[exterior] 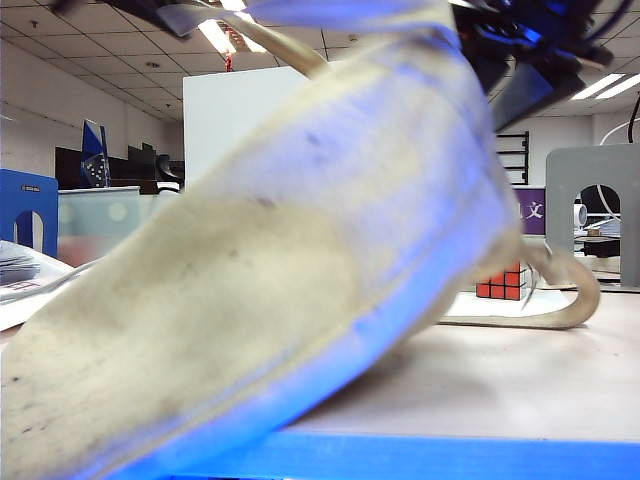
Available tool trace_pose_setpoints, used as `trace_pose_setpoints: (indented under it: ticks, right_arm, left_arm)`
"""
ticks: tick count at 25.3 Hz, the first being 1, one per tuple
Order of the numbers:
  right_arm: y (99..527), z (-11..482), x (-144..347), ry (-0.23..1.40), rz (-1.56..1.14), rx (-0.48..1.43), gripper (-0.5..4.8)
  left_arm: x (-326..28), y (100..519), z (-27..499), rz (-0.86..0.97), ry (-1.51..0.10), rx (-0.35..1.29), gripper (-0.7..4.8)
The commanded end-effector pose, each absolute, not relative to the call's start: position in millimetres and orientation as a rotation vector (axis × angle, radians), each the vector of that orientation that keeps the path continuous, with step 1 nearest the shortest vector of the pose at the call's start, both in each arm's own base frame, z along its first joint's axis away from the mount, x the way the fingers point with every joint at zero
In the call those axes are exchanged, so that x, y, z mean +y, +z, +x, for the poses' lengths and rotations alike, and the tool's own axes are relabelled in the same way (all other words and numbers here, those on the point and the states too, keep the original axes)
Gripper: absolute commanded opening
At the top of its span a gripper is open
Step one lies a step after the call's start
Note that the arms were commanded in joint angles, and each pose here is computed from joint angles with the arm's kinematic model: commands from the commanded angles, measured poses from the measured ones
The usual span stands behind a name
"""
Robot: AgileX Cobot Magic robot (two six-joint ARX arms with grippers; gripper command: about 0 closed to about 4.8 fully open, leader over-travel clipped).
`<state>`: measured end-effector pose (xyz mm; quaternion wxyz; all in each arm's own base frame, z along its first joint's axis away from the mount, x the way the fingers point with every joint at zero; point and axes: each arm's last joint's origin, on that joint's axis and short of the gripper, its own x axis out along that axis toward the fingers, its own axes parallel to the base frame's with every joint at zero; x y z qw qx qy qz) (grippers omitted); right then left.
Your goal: Take the glasses case out of the canvas bag and put it on the table.
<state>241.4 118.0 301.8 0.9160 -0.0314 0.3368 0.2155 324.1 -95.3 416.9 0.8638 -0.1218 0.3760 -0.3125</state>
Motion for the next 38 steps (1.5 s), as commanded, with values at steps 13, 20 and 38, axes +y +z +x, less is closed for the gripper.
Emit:
trace_pose_setpoints:
  ticks: [13,20,38]
  right_arm:
    - [246.0,234.1,128.6,0.641,-0.079,0.88,2.12]
    - [247.4,223.0,147.0,0.811,-0.073,0.882,2.12]
    - [248.6,205.3,191.4,0.951,-0.184,0.752,2.11]
  left_arm:
    - [-130.1,478.7,258.4,-0.402,-1.354,0.651,-0.01]
    - [-123.8,513.4,235.8,-0.483,-1.46,0.55,-0.01]
    - [-227.5,482.6,170.7,-0.387,-1.826,0.942,-0.01]
